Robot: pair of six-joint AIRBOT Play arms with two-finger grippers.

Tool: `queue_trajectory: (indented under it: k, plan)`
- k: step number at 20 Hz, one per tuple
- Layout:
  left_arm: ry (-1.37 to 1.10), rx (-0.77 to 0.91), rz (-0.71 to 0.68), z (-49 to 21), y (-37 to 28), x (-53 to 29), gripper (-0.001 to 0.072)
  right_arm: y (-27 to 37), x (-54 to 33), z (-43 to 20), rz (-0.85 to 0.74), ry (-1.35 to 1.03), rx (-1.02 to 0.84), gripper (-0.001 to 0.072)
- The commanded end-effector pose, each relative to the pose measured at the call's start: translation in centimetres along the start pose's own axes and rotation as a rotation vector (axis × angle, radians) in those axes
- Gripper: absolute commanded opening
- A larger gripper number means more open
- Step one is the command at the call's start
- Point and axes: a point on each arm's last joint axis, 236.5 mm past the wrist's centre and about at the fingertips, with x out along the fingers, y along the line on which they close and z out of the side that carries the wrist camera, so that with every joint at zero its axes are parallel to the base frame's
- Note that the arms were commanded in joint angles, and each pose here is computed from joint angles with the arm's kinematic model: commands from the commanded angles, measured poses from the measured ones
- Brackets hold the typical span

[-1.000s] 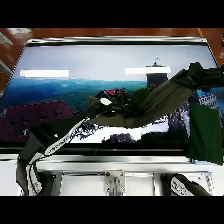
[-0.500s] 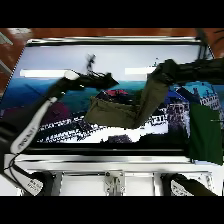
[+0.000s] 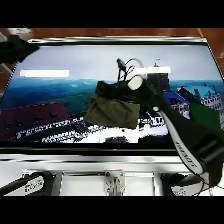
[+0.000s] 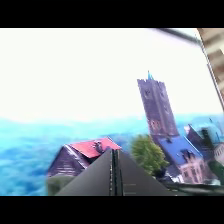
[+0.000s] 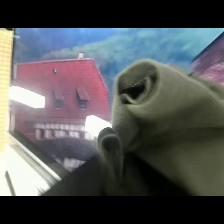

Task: Fold the shirts.

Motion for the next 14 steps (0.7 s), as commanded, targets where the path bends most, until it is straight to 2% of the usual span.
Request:
queue_trajectory:
  k: [1,4,6,8,11,12,14]
  plan:
    - [-0.030,0.108,0.039,0.2,-1.9,-5.9,0.0039,-0.9,6.6,-1.4,0.070,-0.035,0.226,0.0689]
    - [-0.043,0.162,0.026,0.0,-3.9,-7.3,0.0039,-1.1,4.9,-1.9,0.060,0.030,0.166,0.0689]
    - [-0.035,0.183,0.024,-0.3,-4.1,-7.4,0.0039,-2.8,1.7,-3.4,-0.020,0.159,0.061,0.0689]
    - [-0.028,0.182,0.034,-0.4,-3.7,-7.3,0.0039,-7.2,-3.4,-4.5,-0.193,0.295,-0.020,0.0689]
    - [-0.015,0.172,0.039,-0.8,-3.2,-7.0,0.0039,-15.8,-13.3,-4.4,-0.492,0.438,-0.022,0.0690]
    - [-0.011,0.166,0.040,-1.0,-3.0,-6.8,0.0039,-18.1,-15.5,-3.9,-0.560,0.442,0.007,0.0690]
    - [-0.005,0.160,0.041,-1.2,-2.8,-6.7,0.0039,-20.9,-16.7,-3.2,-0.578,0.403,0.088,0.0691]
